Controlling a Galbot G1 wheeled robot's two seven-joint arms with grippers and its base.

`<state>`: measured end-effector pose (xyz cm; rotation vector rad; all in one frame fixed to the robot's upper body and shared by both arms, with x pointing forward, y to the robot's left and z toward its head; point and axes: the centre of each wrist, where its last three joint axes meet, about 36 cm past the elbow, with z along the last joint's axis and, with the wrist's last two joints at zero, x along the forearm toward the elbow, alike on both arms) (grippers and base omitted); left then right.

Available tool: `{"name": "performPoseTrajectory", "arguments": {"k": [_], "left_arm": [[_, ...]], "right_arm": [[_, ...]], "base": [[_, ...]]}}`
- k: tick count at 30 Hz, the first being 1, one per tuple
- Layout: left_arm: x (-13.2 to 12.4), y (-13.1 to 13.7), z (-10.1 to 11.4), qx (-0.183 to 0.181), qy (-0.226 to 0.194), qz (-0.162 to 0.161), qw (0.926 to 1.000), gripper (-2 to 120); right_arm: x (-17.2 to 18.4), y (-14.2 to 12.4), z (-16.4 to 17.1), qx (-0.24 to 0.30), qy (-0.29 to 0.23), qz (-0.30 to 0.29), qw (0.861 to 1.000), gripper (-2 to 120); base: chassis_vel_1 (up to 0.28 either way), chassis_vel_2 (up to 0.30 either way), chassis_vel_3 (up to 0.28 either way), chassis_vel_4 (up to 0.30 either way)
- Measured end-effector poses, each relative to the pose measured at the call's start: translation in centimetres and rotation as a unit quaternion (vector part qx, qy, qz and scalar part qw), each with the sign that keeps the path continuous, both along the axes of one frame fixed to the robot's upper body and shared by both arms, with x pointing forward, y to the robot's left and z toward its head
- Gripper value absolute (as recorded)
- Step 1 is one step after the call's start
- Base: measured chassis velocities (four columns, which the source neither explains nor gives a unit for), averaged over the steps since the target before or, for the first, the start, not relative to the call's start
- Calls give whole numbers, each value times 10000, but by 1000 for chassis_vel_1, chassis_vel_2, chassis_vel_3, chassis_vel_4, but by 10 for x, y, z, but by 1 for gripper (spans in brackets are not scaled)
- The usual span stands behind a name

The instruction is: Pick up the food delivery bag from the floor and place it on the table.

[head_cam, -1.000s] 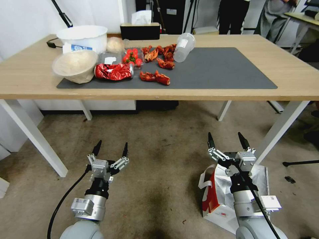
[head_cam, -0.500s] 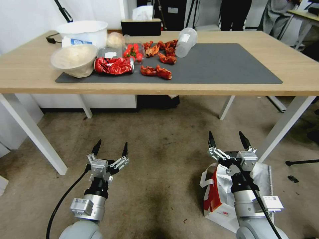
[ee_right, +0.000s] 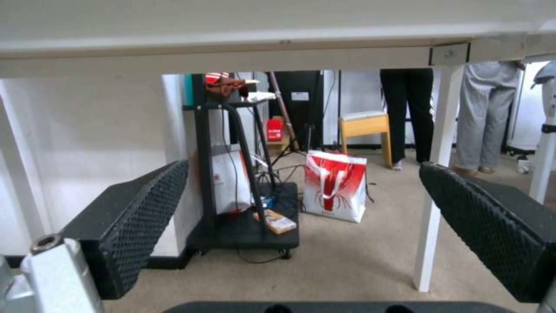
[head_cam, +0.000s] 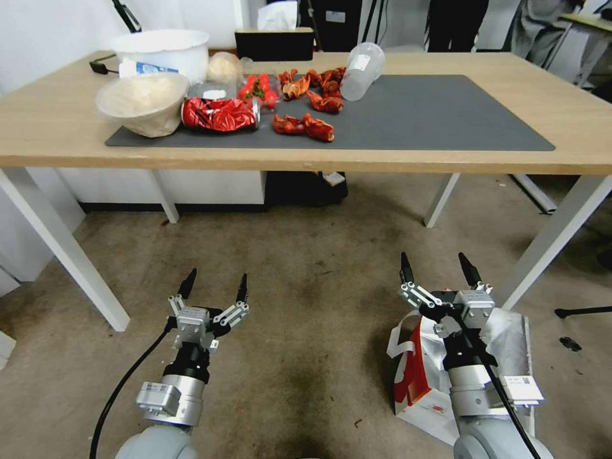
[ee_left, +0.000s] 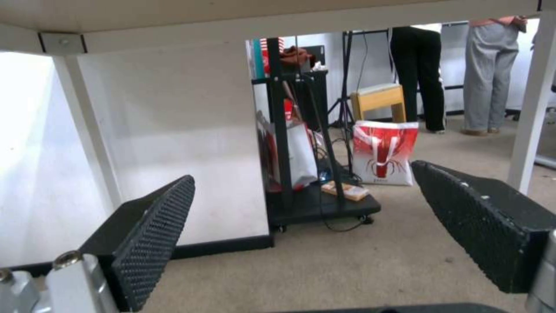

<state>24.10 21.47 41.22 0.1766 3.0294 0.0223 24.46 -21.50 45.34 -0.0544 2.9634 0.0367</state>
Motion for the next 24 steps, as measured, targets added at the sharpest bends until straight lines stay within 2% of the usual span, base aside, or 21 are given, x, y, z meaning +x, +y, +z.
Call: {"name": "performPoseTrajectory", "arguments": {"k": [24], "left_arm": [[-1, -1, 0, 22, -5, -44, 10000, 95]], "right_arm": [[0, 0, 1, 20, -24, -6, 10000, 100]], "base": [[0, 0, 0, 0]]}}
